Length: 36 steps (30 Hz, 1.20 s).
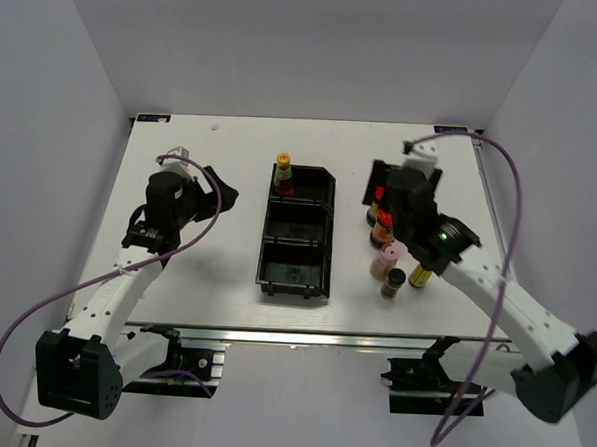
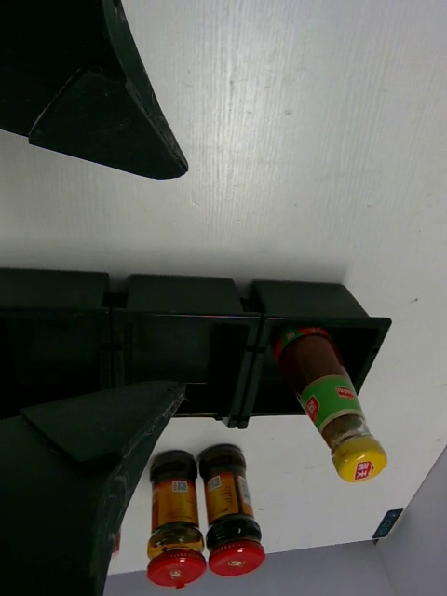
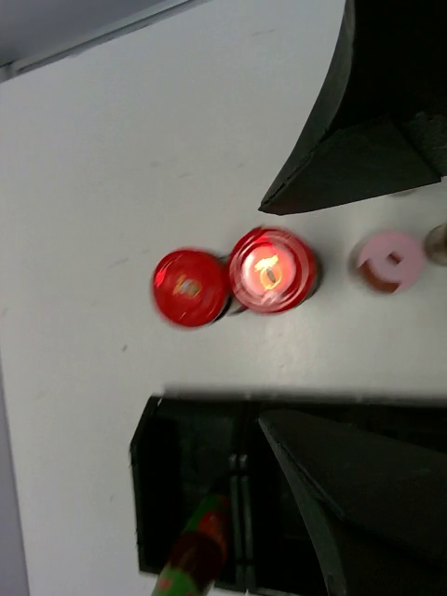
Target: Organize the condiment bottles
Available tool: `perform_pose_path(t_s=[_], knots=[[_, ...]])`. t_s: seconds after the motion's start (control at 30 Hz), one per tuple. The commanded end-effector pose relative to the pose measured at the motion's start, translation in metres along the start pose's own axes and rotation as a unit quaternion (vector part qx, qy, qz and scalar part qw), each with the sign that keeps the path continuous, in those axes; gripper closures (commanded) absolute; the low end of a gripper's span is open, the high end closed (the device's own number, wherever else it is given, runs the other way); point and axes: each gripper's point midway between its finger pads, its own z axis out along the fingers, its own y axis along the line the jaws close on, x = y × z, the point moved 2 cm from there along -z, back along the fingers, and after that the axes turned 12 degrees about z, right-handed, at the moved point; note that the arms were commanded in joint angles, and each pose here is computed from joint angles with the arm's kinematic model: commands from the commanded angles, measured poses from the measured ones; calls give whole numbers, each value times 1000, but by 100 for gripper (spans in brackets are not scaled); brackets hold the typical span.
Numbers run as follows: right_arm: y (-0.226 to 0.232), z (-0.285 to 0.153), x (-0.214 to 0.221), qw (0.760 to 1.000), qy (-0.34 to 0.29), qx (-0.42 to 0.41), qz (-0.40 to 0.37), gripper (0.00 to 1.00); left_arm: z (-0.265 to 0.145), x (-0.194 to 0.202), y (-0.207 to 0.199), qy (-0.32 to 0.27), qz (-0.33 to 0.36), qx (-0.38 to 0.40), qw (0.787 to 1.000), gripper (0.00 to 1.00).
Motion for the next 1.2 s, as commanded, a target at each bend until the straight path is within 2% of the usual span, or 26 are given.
perform_pose_path(t_s=[0.0,0.1,0.13,0.23,0.57,0.67,0.87,1.07,1.17], knots=[[-63,-35,33,992,40,102,55,10,-4,-24,-12,-56,53,33,996,2],[-98,-64,47,985,67,151,57,11,-6,-25,-28,-65,61,86,992,2],[-105,-71,49,980,65,165,87,11,-6,-30,-32,-75,64,97,990,2],[-130,-88,62,970,77,213,92,11,-5,-25,-34,-63,70,105,990,2],[-177,-81,94,942,96,313,73,11,-5,-24,-25,-70,83,83,991,2],[-172,-64,98,953,100,271,95,11,-3,-18,-23,-64,79,80,992,2],[-153,-42,102,972,112,191,72,11,-5,-18,-26,-66,79,91,991,2],[-161,-36,111,966,120,217,67,12,-6,-19,-25,-69,79,86,991,2],[-169,-35,114,962,118,234,74,17,-4,-19,-22,-67,78,76,992,2]])
